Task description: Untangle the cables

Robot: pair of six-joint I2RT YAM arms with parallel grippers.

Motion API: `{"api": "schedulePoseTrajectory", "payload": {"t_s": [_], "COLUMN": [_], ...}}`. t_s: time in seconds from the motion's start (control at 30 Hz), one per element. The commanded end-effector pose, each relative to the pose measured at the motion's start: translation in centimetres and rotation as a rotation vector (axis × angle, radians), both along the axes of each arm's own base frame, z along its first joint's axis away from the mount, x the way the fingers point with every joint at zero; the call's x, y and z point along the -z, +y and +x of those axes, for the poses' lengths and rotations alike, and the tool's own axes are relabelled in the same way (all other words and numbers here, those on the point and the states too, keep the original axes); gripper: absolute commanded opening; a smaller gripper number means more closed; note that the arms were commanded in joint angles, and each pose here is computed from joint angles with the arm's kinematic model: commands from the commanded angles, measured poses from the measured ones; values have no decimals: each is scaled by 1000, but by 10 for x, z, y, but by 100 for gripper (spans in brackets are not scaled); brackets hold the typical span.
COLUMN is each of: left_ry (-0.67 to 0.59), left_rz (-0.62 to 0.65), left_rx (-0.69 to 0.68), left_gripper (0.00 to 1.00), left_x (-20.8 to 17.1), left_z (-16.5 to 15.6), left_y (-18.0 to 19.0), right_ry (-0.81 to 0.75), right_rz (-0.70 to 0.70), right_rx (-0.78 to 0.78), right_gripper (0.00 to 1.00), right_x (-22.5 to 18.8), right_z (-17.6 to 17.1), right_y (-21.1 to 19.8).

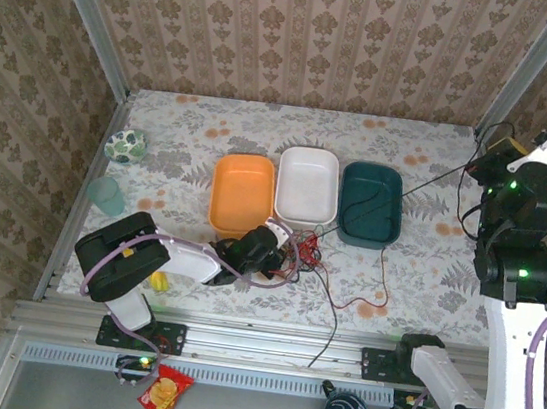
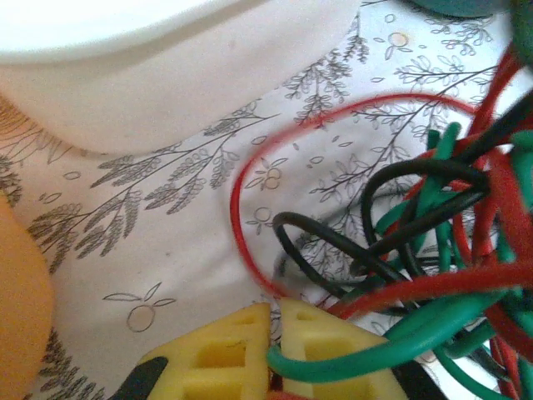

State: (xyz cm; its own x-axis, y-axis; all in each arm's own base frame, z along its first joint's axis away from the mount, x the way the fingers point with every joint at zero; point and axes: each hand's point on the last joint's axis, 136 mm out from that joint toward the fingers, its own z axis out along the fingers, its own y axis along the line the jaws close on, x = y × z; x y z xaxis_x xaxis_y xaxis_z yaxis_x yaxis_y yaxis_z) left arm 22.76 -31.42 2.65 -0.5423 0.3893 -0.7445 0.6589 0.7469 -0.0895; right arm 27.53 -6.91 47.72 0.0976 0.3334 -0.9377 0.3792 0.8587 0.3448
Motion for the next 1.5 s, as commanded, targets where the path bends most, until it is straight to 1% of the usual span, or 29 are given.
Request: {"api": "schedulePoseTrajectory", "payload": {"t_s": [0.0,0.27,0.33,0.43,0.47,0.6,0.73,0.83,1.0,1.13,1.3,1.4,1.47], "left_ry": [118,132,133,135,137,136,138,148,163,176,185,182,151], "left_rz": [298,310,306,296,298,297,318,324,363,370,374,384,374], "left_rx": [-123,-157,-159,-155,-158,-176,-227,-248,-279,-287,-299,-310,-262], "left_gripper": [11,11,10,5,0,0,0,0,0,0,0,0,0], "left_x": [62,69,70,69,70,70,72,75,83,88,90,90,82], "left_z": [-20,-22,-21,-21,-21,-20,-18,-19,-22,-25,-27,-26,-25], "left_y": [80,89,88,85,86,89,101,107,118,121,124,127,116], "right_ry": [-352,-466,-485,-462,-452,-410,-415,-406,-432,-459,-449,-441,-392], "right_rz": [-4,-78,-86,-83,-91,-112,-140,-168,-204,-208,-219,-219,-208], "right_rx": [114,120,95,28,7,-47,-79,-81,-69,-93,-131,-187,-286], "right_gripper": [0,0,0,0,0,0,0,0,0,0,0,0,0], "right_x": [-101,-155,-163,-166,-167,-173,-189,-201,-218,-225,-228,-228,-215], "right_z": [-47,-72,-74,-65,-62,-54,-57,-61,-68,-72,-73,-73,-62], "right_y": [-20,-18,-14,-4,-1,8,14,15,15,20,27,36,51]}}
